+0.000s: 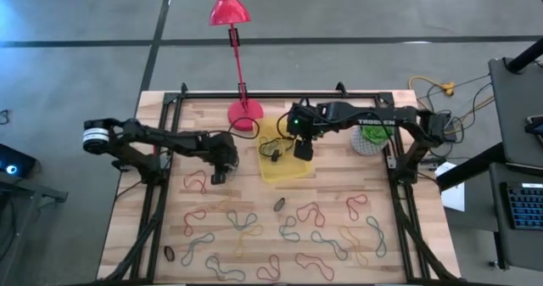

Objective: Pick and place rubber bands into bin
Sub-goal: Put the blue rubber band into the yellow bin, then put the red rubber band into the yellow bin

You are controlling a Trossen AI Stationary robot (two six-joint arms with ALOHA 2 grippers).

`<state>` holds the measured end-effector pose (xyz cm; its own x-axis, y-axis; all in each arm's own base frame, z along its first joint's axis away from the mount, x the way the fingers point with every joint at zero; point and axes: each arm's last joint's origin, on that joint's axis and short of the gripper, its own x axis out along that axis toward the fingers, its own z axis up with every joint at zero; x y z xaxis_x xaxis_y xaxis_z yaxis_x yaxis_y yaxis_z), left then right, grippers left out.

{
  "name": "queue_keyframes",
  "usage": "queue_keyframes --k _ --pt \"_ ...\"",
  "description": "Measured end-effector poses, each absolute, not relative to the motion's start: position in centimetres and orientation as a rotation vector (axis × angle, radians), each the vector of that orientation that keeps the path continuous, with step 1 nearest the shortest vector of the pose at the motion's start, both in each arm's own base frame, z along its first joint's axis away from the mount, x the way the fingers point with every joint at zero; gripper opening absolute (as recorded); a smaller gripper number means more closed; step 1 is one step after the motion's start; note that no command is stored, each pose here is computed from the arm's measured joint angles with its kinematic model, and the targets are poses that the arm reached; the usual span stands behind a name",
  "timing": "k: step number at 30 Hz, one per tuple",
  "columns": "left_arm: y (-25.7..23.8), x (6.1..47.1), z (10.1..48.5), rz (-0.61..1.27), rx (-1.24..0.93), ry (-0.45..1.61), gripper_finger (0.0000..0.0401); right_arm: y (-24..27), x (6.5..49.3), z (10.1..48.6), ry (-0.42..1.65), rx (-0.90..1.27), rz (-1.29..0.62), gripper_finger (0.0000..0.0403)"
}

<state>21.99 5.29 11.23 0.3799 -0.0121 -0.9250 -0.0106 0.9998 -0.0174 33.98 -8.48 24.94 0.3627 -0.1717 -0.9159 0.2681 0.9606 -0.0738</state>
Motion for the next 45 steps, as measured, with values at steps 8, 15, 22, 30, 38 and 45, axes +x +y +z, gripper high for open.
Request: queue_keyframes --k 8,15,22,30,38,45 --pt "6.5 22.2 11.5 -0.016 -0.125 1.162 0.0005 -8.1 34.3 25.0 1.136 0.094 -0.276 0.022" --pt "7.8 24.0 18.8 0.126 0.034 0.913 0.0 -8.0 34.4 25.4 1.106 0.086 -0.273 0.0219" --pt "9.4 25.0 26.8 0.184 0.164 0.665 0.0 -8.1 34.1 26.5 1.055 0.048 -0.31 0.0219" --pt "10.9 28.8 30.2 0.145 0.205 0.586 0.0 -8.2 33.0 28.2 1.02 -0.059 -0.422 0.0219" --pt "12.7 33.6 26.3 0.127 0.099 0.693 0.0004 -8.1 31.1 29.6 0.987 -0.093 -0.504 0.0219" --pt "12.6 33.4 24.7 0.13 -0.027 0.863 0.007 -7.6 29.1 27.1 1.053 -0.026 -0.536 0.0219"
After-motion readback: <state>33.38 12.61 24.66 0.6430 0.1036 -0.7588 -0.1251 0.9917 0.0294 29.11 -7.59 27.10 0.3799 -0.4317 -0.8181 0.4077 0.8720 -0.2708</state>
